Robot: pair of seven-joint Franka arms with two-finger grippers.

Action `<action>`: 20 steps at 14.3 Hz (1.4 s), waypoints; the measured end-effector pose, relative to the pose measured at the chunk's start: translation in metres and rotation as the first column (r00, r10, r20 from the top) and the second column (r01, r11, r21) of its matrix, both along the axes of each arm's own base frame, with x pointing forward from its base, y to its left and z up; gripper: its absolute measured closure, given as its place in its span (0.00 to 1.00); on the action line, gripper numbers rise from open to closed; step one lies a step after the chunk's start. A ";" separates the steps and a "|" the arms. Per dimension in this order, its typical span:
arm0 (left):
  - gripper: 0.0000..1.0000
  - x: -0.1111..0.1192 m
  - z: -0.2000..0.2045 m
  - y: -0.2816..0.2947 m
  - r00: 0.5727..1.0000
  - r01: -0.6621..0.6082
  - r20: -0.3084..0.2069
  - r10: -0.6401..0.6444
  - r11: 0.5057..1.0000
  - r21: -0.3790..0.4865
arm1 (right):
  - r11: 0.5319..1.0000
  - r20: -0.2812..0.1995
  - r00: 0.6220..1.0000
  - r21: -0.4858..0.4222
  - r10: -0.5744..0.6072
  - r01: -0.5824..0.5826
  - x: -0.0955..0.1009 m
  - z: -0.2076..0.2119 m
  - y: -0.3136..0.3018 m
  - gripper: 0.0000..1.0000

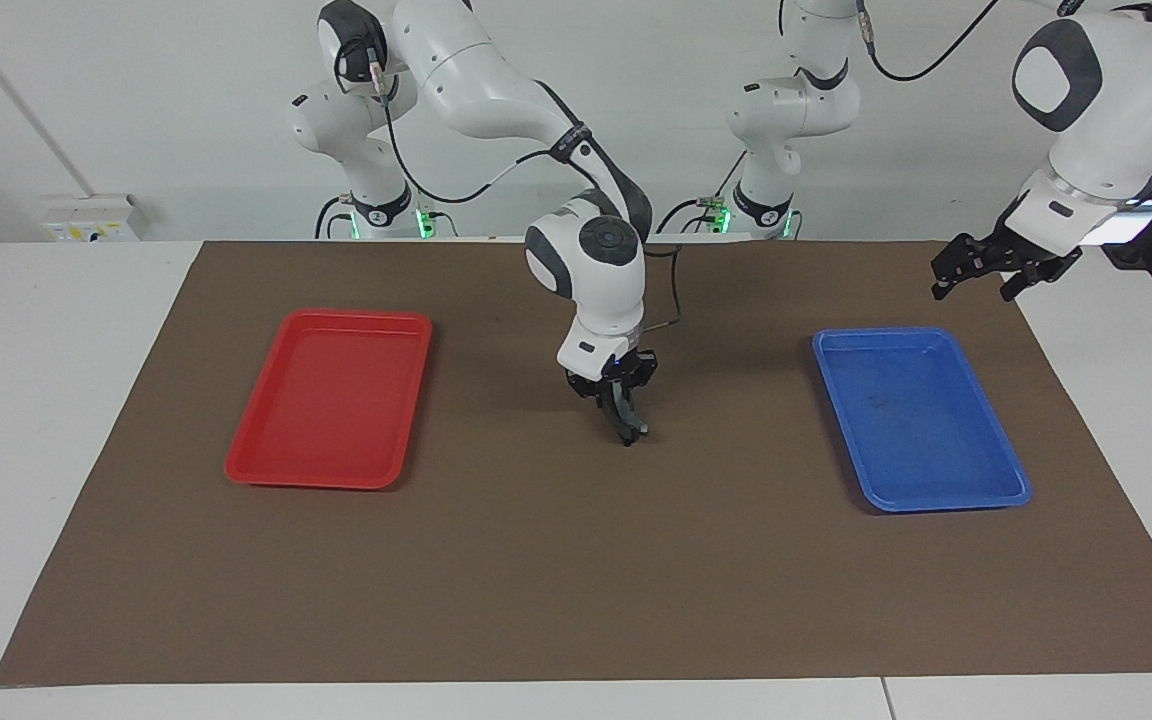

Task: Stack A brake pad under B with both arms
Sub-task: 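Carry the curved pad with the right gripper over the small pad, then lower the curved pad onto the small pad and open the right gripper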

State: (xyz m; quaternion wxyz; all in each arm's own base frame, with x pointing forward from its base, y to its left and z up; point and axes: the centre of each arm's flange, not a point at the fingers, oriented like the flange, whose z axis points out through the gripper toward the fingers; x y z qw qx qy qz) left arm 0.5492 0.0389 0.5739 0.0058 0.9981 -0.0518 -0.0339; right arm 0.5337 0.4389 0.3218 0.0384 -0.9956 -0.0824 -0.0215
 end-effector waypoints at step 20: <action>0.00 0.000 0.000 0.002 1.000 -0.003 0.000 0.003 1.000 0.000 | 0.997 0.042 0.997 0.021 -0.072 0.072 0.025 0.057 -0.030 0.00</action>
